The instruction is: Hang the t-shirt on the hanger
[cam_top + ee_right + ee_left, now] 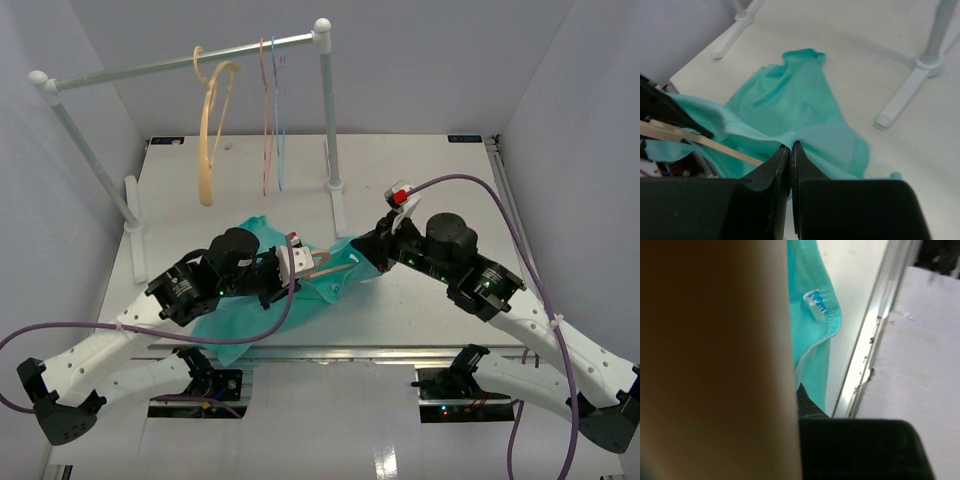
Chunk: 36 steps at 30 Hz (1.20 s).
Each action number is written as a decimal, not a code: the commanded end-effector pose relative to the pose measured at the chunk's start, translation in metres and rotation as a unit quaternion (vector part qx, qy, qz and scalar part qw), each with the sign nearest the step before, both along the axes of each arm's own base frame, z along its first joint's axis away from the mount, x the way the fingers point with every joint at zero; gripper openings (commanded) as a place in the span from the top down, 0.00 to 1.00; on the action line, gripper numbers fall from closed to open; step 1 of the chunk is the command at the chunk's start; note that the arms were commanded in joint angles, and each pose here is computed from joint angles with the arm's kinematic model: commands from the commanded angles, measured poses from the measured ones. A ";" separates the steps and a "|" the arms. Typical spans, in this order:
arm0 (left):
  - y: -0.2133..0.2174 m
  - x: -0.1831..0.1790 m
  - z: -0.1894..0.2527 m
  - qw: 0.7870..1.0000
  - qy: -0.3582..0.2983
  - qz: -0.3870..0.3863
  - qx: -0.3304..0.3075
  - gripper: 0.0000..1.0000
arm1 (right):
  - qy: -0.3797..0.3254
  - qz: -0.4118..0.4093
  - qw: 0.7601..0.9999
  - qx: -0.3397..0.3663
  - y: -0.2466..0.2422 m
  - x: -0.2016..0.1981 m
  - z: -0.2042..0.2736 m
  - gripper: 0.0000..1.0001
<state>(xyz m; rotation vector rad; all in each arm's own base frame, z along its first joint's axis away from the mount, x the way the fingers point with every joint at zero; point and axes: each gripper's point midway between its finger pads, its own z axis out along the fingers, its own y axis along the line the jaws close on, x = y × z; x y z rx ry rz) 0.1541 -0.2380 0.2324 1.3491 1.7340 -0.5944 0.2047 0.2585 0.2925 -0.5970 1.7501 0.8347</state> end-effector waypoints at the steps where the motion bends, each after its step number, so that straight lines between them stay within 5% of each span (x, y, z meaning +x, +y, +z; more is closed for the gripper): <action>1: -0.018 -0.027 0.033 0.994 0.001 -0.072 -0.086 1.00 | 0.001 0.159 0.986 -0.054 0.019 -0.054 -0.007 0.90; 4: -0.022 -0.041 0.039 0.987 0.008 -0.101 -0.122 1.00 | -0.010 0.172 0.984 -0.042 0.009 -0.069 -0.007 0.60; 8: -0.027 -0.058 0.040 0.979 0.035 -0.138 -0.146 1.00 | -0.018 0.170 0.984 -0.051 -0.003 -0.075 0.004 0.46; 19: -0.028 -0.056 0.027 0.981 0.046 -0.127 -0.143 1.00 | -0.050 0.254 0.966 -0.020 0.012 -0.096 0.061 0.28; 36: -0.034 -0.071 0.044 0.968 0.054 -0.166 -0.180 1.00 | -0.154 0.369 0.916 0.042 0.063 -0.109 0.094 0.24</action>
